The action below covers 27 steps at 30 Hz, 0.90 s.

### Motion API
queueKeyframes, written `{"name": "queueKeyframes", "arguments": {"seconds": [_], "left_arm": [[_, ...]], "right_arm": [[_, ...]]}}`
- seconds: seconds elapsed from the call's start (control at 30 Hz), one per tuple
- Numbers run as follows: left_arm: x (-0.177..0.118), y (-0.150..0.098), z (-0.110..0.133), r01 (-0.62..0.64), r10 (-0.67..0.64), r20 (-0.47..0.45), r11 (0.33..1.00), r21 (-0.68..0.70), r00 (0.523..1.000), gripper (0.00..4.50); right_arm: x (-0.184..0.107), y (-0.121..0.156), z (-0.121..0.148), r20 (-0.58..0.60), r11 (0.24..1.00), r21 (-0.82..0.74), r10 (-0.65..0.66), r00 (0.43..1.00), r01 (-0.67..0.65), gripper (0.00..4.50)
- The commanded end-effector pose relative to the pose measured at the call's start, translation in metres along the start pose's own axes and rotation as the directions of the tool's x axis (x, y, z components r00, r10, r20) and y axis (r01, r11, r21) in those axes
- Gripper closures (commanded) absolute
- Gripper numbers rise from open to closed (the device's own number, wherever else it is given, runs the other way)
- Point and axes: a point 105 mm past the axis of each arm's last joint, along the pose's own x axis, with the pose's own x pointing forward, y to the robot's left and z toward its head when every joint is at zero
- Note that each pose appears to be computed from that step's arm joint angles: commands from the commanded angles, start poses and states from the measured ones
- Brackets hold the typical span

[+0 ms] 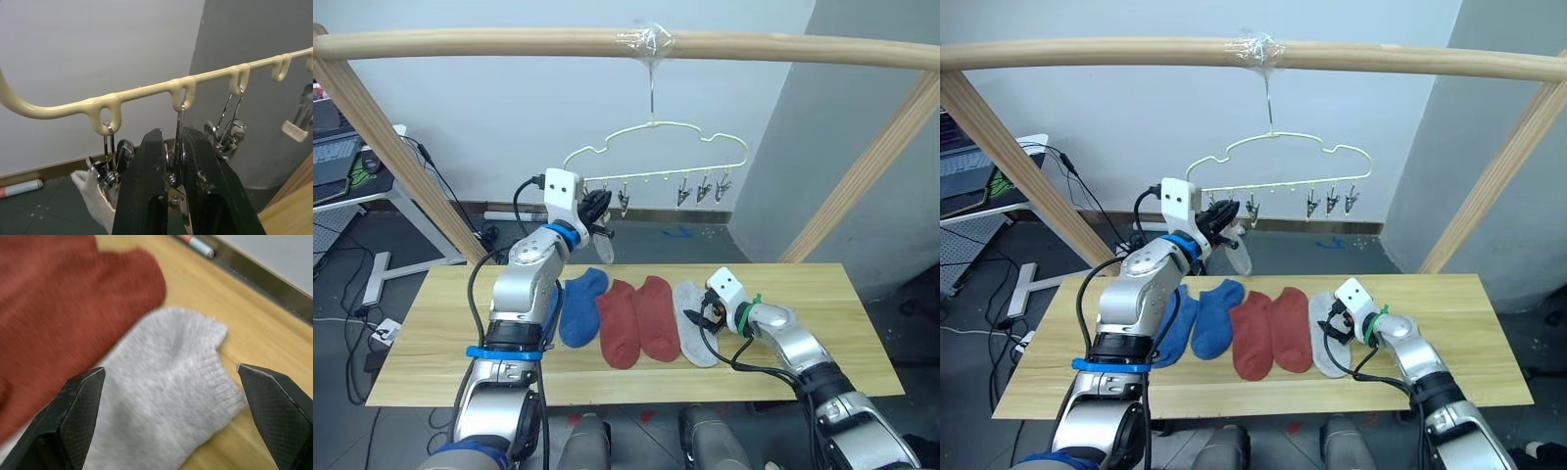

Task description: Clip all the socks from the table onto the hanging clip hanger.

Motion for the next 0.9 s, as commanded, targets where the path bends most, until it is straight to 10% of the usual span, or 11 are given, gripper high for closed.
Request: {"name": "queueKeyframes", "arguments": {"seconds": [0.03, 0.47, 0.9], "left_arm": [[-0.004, -0.005, 0.010, 0.014, -0.014, 0.022, 1.000, 0.011, 1.000, 4.33], [-0.016, -0.001, 0.007, 0.090, -0.100, -0.048, 0.980, -0.177, 0.994, 4.33], [-0.047, -0.013, 0.036, 0.277, -0.374, 0.049, 0.588, -0.760, 0.926, 4.33]], "right_arm": [[0.004, 0.000, -0.005, -0.011, 0.999, -0.034, 0.025, 1.000, -0.025, 0.17], [-0.019, -0.004, -0.019, -0.003, 0.976, -0.212, 0.054, 0.999, -0.054, 4.46], [-0.075, 0.063, 0.103, 0.342, 0.920, -0.295, 0.353, 0.871, -0.257, 4.46]]}}
